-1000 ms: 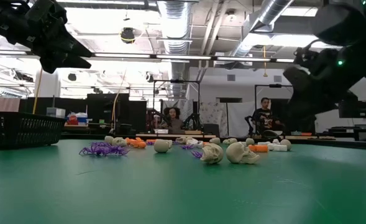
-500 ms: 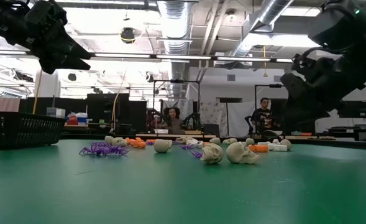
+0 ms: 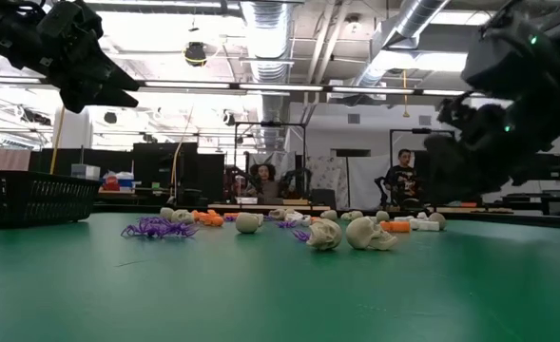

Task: Sort Halloween decoration
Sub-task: Put the white skull toy into the blue basket

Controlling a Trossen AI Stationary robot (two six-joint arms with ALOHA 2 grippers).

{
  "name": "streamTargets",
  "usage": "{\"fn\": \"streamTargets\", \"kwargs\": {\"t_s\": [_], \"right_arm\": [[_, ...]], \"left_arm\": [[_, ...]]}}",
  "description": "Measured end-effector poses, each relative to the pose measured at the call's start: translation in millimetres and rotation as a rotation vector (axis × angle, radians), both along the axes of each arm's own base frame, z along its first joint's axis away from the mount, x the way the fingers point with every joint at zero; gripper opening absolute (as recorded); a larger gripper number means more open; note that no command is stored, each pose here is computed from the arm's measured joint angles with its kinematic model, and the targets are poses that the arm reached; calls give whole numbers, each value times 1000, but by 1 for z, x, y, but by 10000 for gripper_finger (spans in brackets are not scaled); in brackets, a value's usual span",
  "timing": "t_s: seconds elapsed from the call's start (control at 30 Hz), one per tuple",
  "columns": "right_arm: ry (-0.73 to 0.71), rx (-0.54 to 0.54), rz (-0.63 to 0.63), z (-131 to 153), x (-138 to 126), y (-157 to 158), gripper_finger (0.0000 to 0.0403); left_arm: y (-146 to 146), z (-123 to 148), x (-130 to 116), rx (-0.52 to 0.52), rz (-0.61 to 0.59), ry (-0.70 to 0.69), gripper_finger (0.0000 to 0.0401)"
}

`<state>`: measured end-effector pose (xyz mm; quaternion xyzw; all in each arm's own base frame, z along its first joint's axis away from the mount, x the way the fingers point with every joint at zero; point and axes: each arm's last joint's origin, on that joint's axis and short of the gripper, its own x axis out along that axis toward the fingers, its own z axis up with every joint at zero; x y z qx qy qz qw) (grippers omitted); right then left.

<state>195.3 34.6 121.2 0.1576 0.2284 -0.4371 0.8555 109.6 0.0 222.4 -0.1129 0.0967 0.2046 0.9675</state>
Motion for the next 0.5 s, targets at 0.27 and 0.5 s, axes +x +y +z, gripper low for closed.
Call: {"fn": "streamTargets", "kwargs": {"t_s": [0.27,0.5], "right_arm": [[88,-17,-20,-25,14,4,185],[65,-11,-75,-39,14,8,162]], "left_arm": [[0,0,0,-3,-2,-4,221],[0,0,0,-6,0,-5,221]]}}
